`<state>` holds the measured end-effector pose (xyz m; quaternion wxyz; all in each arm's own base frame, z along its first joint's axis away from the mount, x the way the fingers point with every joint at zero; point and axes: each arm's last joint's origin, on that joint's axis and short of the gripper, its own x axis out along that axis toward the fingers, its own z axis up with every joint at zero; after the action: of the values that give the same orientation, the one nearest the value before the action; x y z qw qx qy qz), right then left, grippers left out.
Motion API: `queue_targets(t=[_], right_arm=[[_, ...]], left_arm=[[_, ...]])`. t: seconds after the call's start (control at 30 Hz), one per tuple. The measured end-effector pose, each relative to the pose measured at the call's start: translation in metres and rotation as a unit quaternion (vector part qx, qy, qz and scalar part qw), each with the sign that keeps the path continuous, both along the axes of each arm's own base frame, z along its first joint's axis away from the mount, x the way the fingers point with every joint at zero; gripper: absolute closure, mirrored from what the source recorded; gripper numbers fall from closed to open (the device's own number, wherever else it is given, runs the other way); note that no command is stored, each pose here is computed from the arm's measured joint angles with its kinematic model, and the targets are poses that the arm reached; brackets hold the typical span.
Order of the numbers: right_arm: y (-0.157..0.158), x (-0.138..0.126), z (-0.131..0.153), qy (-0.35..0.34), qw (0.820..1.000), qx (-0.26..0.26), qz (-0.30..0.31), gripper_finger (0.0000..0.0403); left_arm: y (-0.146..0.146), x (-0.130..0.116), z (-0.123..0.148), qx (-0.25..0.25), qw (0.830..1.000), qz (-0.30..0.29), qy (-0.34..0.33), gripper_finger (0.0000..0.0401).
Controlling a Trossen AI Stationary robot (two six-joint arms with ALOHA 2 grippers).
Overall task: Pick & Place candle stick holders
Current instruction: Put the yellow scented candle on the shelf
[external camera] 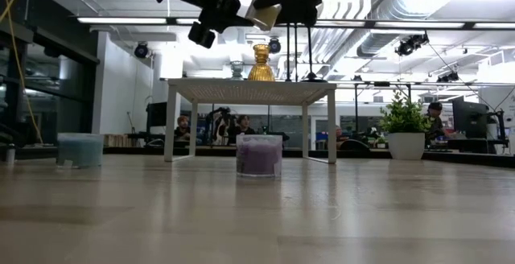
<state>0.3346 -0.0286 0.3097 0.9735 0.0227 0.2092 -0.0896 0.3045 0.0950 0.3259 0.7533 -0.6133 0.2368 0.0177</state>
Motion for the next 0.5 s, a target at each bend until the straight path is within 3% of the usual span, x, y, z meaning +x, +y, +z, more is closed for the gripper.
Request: queue_targets(t=[0.5], right_arm=[[0.0024, -0.0032, -0.0020, 0.018, 1.000, 0.019, 0.002, 0.0100]], left_arm=[[0.0005, 0.0001, 0.0001, 0.008, 1.000, 0.004, -0.002, 0.0198]])
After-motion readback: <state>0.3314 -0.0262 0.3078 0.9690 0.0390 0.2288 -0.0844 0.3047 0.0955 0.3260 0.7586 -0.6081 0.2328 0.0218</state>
